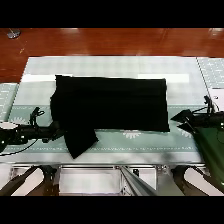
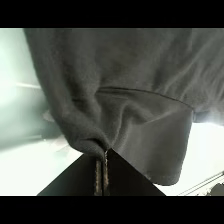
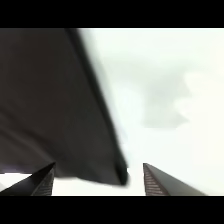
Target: Fold the shirts.
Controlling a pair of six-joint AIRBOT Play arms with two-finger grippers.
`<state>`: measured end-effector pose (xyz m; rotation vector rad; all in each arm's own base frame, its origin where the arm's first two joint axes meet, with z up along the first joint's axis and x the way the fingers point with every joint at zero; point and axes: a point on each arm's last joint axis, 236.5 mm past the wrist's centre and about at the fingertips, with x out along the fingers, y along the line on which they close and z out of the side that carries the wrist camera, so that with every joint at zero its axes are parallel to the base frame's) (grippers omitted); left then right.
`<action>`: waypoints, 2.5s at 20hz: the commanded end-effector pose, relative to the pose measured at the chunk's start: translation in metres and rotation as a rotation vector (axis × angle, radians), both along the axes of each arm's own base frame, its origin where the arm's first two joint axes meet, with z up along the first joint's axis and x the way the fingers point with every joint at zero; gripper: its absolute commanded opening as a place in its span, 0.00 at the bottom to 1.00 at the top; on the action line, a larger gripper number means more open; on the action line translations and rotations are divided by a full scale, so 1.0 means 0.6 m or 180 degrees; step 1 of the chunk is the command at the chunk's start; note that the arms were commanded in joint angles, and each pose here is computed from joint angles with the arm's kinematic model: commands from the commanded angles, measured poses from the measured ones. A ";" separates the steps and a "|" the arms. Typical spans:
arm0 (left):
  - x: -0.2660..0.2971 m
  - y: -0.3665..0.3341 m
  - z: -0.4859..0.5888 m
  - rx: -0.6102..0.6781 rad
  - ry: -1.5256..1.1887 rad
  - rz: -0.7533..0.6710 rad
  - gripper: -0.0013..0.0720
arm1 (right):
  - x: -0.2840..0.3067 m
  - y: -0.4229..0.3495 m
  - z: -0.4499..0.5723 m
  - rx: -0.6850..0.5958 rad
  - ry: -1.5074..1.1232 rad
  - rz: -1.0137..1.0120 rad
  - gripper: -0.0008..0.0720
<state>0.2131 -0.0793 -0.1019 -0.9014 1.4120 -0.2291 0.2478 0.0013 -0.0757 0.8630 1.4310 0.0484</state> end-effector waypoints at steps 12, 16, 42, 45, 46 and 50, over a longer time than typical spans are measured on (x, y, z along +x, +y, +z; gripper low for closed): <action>0.039 -0.003 0.037 -0.0141 -0.0205 0.0069 0.06 | 0.049 0.097 -0.018 0.0123 -0.0016 0.0627 0.04; 0.123 0.045 0.106 0.0035 -0.0655 0.0131 0.06 | 0.124 0.069 0.044 0.0004 -0.0362 0.0681 0.04; 0.491 0.130 0.110 0.0267 -0.0628 -0.0183 0.97 | 0.453 0.002 0.064 0.0283 -0.0838 0.0334 0.88; 0.402 0.244 0.106 0.0825 0.0137 0.0009 0.97 | 0.410 -0.062 0.032 0.0079 -0.0494 0.0297 0.88; 0.382 0.262 0.108 0.0962 0.0204 -0.0027 0.97 | 0.394 -0.075 0.011 -0.0044 -0.0335 0.0298 0.88; 0.383 0.223 0.148 0.1059 -0.0393 -0.0092 0.97 | 0.358 -0.029 -0.034 0.0201 -0.0005 0.0466 0.88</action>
